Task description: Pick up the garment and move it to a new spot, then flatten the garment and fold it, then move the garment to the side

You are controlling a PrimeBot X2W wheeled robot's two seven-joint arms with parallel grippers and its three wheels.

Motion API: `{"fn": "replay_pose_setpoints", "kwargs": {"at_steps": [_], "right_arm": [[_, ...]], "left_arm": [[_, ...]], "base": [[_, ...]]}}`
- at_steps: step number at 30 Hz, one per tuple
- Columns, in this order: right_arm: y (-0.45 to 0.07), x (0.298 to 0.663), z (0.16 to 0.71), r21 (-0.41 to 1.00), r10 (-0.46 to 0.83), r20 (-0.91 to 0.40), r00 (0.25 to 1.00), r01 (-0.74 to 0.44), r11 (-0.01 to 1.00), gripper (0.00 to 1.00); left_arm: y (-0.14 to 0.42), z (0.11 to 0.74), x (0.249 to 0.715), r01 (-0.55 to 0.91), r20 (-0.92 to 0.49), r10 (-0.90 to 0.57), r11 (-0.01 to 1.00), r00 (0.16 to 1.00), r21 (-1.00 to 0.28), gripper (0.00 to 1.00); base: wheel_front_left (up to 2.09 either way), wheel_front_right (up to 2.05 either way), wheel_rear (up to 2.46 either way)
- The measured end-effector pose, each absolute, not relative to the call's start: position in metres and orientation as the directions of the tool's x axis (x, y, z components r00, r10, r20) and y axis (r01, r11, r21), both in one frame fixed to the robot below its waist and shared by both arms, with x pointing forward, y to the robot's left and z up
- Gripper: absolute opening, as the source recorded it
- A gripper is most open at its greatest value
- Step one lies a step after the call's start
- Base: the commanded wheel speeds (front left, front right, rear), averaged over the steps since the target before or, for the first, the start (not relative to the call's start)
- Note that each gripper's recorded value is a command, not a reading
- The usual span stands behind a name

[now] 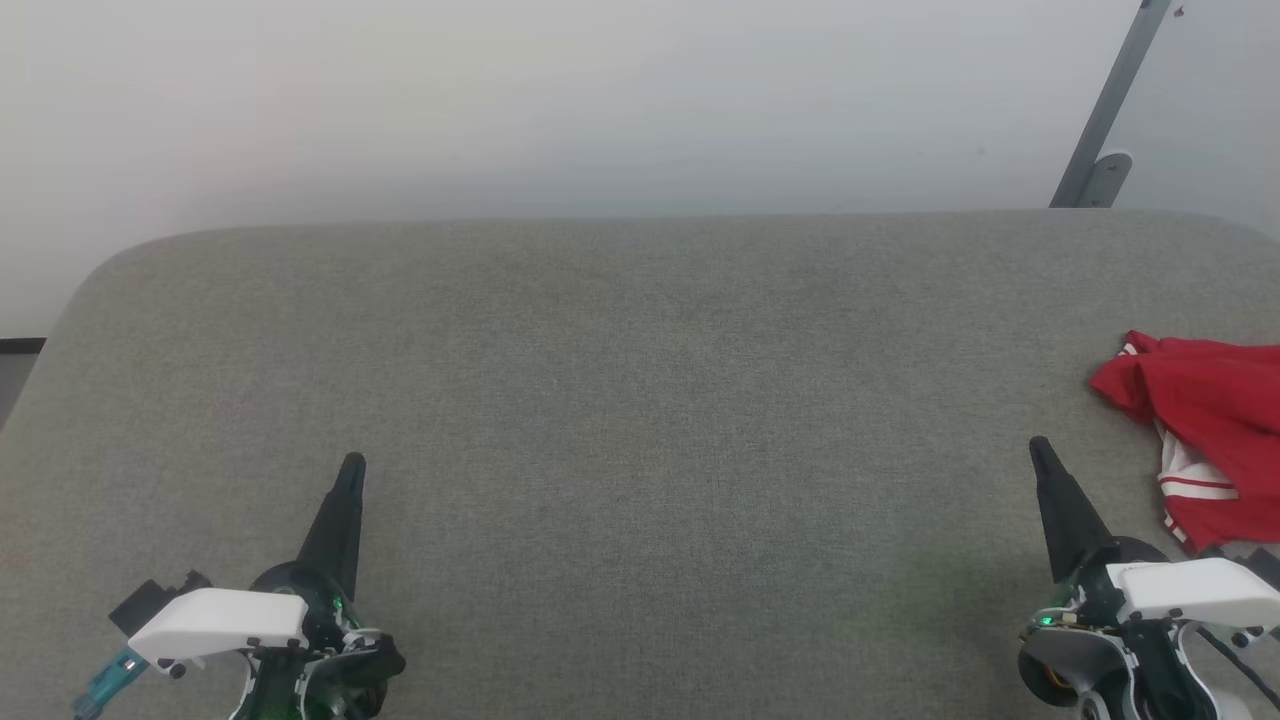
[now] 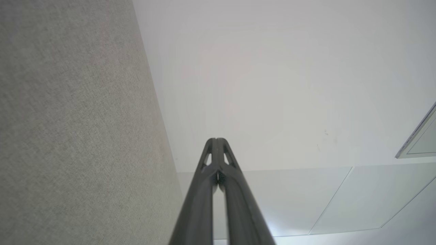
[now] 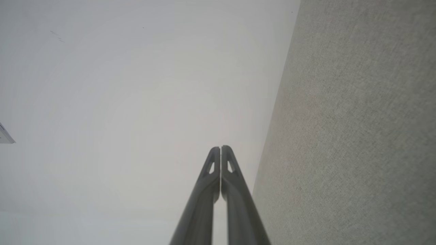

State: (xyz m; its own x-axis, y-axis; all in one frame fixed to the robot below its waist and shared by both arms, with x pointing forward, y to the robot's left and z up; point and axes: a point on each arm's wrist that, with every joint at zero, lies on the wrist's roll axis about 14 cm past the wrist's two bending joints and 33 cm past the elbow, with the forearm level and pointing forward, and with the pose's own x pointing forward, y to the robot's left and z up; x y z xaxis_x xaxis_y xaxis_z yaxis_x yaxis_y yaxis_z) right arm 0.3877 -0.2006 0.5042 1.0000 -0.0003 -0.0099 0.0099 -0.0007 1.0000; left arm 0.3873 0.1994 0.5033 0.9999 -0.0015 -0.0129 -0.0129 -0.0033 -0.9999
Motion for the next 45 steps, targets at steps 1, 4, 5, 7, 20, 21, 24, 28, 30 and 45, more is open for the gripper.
{"fn": "replay_pose_setpoints", "kwargs": {"at_steps": [1,4,5,7,20,21,24,28,30,45], "right_arm": [[-0.2006,0.3877,0.5042,1.0,0.0,-0.01,1.0,0.01,-0.001,0.0],[-0.2006,0.3877,0.5042,1.0,0.0,-0.01,1.0,0.01,-0.001,0.0],[-0.2006,0.3877,0.5042,1.0,0.0,-0.01,1.0,0.01,-0.001,0.0],[-0.2005,0.3878,0.5042,1.0,0.0,-0.01,1.0,0.01,-0.001,0.0],[-0.2006,0.3878,0.5043,1.0,0.0,-0.01,1.0,0.01,-0.001,0.0],[-0.2006,0.3878,0.5043,1.0,0.0,-0.01,1.0,0.01,-0.001,0.0],[-0.2005,0.3878,0.5043,1.0,0.0,-0.01,1.0,0.01,-0.001,0.0],[-0.2006,0.3878,0.5043,1.0,0.0,-0.01,1.0,0.01,-0.001,0.0],[-0.2006,0.3878,0.5043,1.0,0.0,-0.01,1.0,0.01,-0.001,0.0],[-0.2006,0.3878,0.5044,1.0,0.0,-0.009,1.0,0.009,-0.001,0.0]], "left_arm": [[0.1994,0.5033,0.3873,-0.013,-0.013,-0.001,-0.003,1.0,-1.0,0.0],[0.1994,0.5033,0.3873,-0.013,-0.013,-0.001,-0.003,1.0,-1.0,0.0],[0.1994,0.5033,0.3873,-0.013,-0.013,-0.001,-0.003,1.0,-1.0,0.0],[0.1994,0.5033,0.3873,-0.013,-0.013,-0.001,-0.003,1.0,-1.0,0.0],[0.1994,0.5033,0.3873,-0.013,-0.013,-0.001,-0.003,1.0,-1.0,0.0],[0.1994,0.5033,0.3873,-0.013,-0.013,-0.001,-0.003,1.0,-1.0,0.0],[0.1994,0.5034,0.3873,-0.013,-0.013,-0.001,-0.003,1.0,-1.0,0.0],[0.1994,0.5034,0.3873,-0.013,-0.013,-0.001,-0.003,1.0,-1.0,0.0],[0.1994,0.5034,0.3873,-0.013,-0.013,-0.001,-0.003,1.0,-1.0,0.0],[0.1994,0.5034,0.3873,-0.013,-0.013,-0.001,-0.003,1.0,-1.0,0.0]], "base": [[0.0,0.0,0.0],[0.0,0.0,0.0],[0.0,0.0,0.0],[0.0,0.0,0.0],[0.0,0.0,0.0],[0.0,0.0,0.0],[0.0,0.0,0.0],[0.0,0.0,0.0],[0.0,0.0,0.0],[0.0,0.0,0.0]]}}
